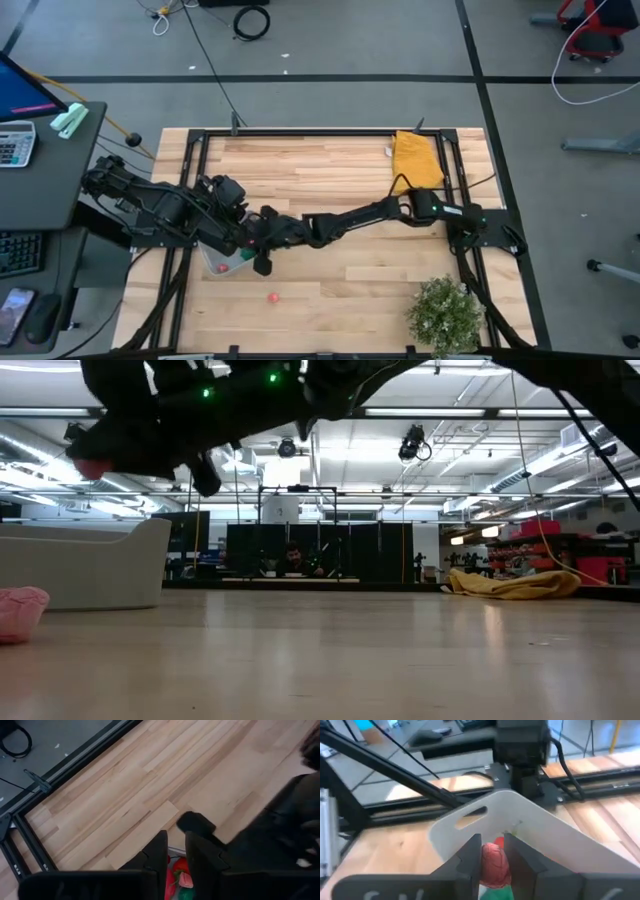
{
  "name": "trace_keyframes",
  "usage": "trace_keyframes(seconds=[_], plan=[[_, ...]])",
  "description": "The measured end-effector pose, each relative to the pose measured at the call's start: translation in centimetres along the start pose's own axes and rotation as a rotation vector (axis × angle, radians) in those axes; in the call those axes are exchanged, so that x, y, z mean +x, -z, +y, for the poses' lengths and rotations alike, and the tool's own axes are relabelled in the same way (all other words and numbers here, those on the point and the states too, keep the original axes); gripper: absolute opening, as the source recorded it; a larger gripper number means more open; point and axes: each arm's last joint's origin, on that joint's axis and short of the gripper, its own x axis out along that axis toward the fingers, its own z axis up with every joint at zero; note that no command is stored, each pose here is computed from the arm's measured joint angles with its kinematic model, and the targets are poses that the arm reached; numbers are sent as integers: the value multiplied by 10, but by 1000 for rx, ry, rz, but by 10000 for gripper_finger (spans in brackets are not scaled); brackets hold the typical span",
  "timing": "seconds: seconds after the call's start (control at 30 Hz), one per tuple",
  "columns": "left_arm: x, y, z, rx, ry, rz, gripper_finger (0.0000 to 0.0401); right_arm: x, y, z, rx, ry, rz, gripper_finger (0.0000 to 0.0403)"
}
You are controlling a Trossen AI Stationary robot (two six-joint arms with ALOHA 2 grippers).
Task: Pick and placing Produce into tupperware
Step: Put the right pink apricot into the gray bin, then put the pink apricot into the gray bin
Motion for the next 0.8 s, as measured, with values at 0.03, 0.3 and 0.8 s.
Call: trace_keyframes(seconds=[0.03,0.3,0.8], plan=[[0,0,0,5,0,0,74,2,1,-4,6,8,16,86],[0,0,1,14,-6,1,79,4,-1,-26,37,67,110,128],[-1,2,-1,-5,11,11,79,-48,-1,-6,-23,135,606,145]])
